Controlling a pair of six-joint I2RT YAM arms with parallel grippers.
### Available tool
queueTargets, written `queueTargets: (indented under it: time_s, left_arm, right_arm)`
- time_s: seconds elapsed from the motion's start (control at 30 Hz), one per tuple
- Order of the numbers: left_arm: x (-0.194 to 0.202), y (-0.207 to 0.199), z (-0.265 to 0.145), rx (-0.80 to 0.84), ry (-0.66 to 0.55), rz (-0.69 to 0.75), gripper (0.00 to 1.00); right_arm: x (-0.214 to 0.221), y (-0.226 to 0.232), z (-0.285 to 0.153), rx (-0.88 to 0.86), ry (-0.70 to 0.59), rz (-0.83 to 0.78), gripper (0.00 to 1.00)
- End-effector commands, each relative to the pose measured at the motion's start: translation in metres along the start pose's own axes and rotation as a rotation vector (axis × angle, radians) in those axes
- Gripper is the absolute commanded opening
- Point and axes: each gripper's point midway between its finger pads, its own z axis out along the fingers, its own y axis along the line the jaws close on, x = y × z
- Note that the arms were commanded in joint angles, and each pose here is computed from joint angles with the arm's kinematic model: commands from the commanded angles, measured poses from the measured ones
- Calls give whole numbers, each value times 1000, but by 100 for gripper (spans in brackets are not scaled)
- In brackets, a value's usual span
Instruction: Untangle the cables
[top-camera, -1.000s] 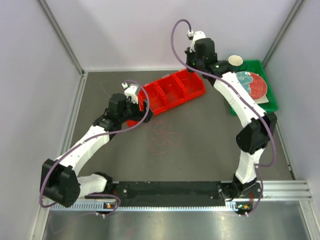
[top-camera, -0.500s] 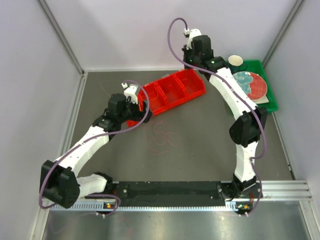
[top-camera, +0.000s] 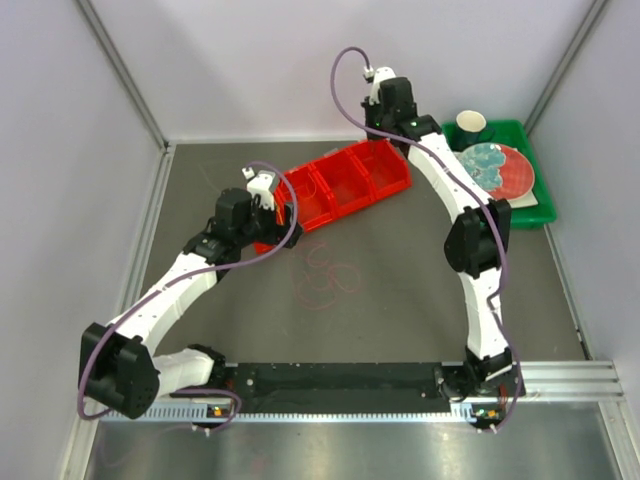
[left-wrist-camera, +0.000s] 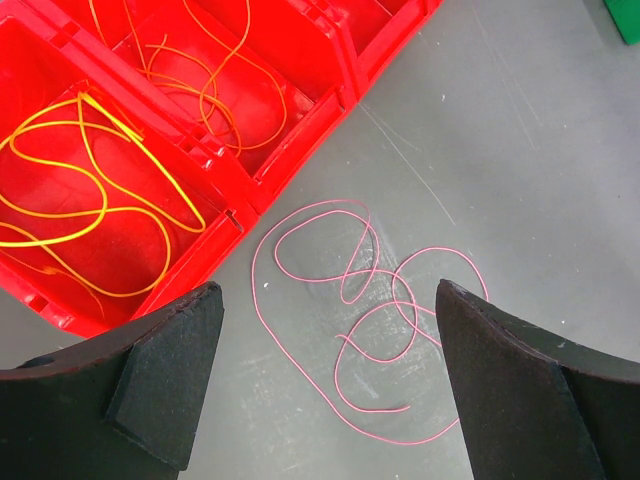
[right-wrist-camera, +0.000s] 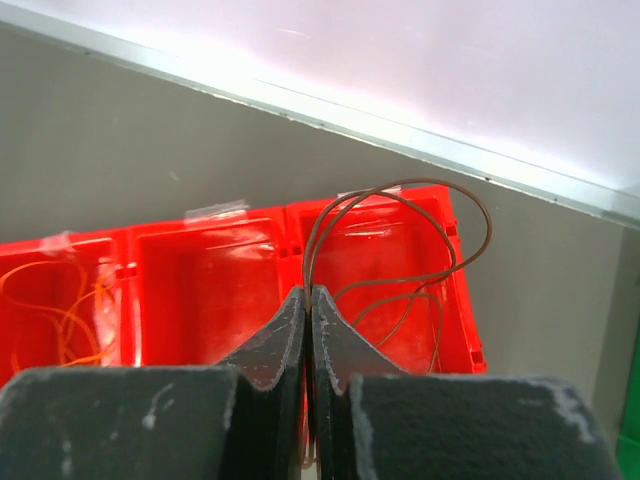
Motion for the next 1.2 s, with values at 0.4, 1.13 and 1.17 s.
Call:
queueTargets:
  time_s: [0.4,1.13,1.17]
  left_arm:
    - [-26,-8,-8,28,-67,10,91]
    - [-23,-15,-7,65,-63,-6,90]
    - [-23,-15,-7,65,-61,-6,90]
  right_arm:
    - [35,-33,63,13,10,61,0]
    - [124,-27,85,-3,207,159,0]
    - [127,-28,84,5,208,173,0]
